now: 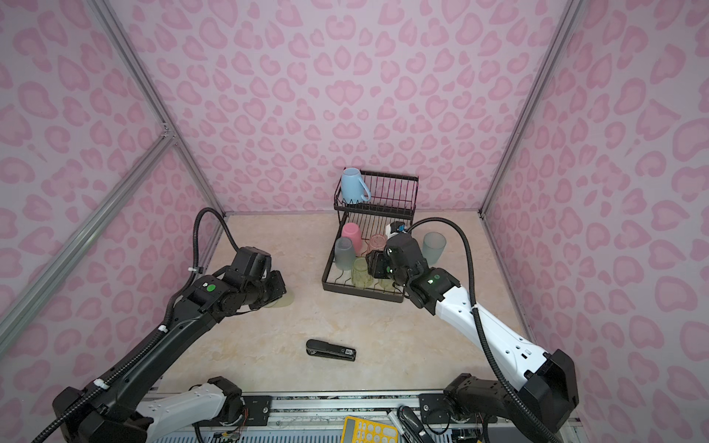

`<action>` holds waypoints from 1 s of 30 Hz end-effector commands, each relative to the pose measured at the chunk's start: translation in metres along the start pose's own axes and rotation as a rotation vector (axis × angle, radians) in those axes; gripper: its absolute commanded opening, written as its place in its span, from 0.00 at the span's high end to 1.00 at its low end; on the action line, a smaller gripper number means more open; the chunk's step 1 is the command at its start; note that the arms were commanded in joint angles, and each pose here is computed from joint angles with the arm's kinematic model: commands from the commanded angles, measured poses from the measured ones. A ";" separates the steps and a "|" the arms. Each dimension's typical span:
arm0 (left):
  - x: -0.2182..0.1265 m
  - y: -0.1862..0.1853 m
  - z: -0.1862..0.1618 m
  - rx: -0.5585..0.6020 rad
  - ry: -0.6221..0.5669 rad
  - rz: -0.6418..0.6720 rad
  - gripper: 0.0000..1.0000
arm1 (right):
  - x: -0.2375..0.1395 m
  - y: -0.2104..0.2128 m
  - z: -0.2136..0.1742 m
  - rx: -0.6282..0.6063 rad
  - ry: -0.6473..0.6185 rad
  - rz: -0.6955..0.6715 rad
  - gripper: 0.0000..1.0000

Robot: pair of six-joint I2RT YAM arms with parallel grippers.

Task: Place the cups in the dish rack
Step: 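Lift the green cup toward the rack while the right gripper reaches toward it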

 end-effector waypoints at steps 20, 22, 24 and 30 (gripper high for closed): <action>-0.054 -0.175 0.009 0.181 0.009 -0.830 0.92 | -0.015 0.023 0.039 0.686 -0.081 0.160 0.37; -0.059 -0.185 0.008 0.192 0.011 -0.880 0.92 | -0.016 0.025 0.045 0.746 -0.094 0.191 0.36; -0.062 -0.195 0.006 0.201 0.015 -0.922 0.92 | -0.017 0.027 0.050 0.787 -0.109 0.221 0.34; -0.068 -0.219 0.000 0.224 0.033 -1.022 0.92 | -0.014 0.032 0.062 0.884 -0.123 0.317 0.25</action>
Point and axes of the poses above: each gripper's point midway between its finger pads, its own x axis out along the fingers, its own y axis along the line the jaws close on, z = x × y, the point moved 1 cm from there along -x, back along the fingers, and after that the axes turned 15 degrees about -x, right-handed, at the moved point
